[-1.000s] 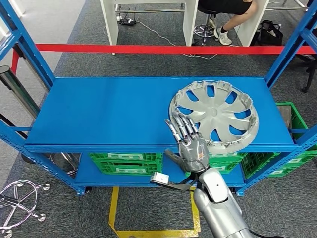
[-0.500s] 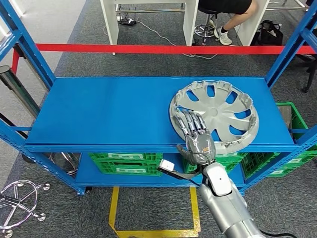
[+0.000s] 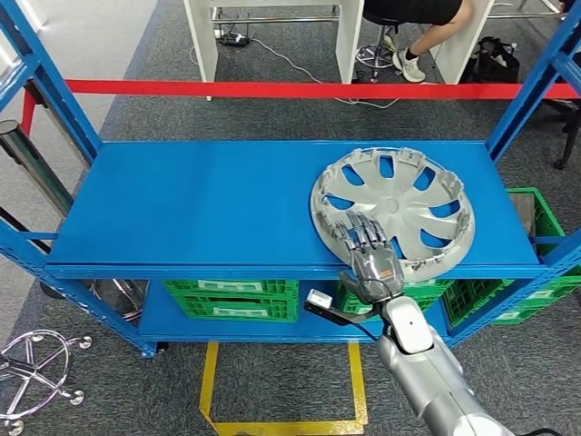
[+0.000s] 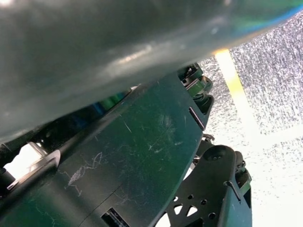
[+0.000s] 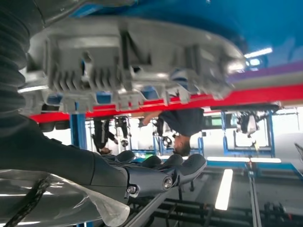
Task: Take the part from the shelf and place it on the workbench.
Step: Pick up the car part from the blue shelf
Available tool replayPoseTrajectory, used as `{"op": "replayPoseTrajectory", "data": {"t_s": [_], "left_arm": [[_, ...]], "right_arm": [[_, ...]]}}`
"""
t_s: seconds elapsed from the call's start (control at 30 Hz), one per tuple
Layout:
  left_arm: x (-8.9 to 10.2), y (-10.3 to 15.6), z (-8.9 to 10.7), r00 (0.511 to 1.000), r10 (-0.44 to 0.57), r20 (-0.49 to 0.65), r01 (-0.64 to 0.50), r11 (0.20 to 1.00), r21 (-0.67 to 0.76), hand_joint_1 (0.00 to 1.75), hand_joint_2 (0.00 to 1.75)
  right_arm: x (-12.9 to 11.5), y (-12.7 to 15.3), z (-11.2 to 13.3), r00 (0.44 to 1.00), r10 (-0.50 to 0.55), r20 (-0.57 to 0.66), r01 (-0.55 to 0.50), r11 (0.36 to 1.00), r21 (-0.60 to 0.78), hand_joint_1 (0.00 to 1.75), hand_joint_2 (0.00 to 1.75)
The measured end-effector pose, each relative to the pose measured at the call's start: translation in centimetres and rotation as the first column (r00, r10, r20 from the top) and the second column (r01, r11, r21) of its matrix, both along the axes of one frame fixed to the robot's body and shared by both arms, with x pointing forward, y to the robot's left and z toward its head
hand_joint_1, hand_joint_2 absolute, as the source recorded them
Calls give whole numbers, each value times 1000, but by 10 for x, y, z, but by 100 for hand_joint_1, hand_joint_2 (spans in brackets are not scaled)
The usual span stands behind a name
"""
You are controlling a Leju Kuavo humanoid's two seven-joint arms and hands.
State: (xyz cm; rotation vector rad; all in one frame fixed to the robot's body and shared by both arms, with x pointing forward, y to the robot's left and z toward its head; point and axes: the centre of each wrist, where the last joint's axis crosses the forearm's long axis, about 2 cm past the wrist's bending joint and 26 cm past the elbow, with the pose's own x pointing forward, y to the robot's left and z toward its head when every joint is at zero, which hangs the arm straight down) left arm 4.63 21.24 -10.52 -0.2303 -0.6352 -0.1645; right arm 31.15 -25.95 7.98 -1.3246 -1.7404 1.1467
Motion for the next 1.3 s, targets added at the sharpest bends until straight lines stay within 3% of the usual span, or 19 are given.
{"op": "replayPoseTrajectory", "data": {"t_s": [0.47, 1.3], "left_arm": [[0, 0, 0, 1000, 9, -5, -9, 1000, 5, 0, 0], [-2, 0, 0, 998, 57, -6, -57, 998, -4, 0, 0]], "right_arm": [[1, -21, -8, 999, -26, -45, 25, 999, -20, 0, 175], [0, -30, 24, 992, -30, -124, 11, 988, -154, 0, 175]]}}
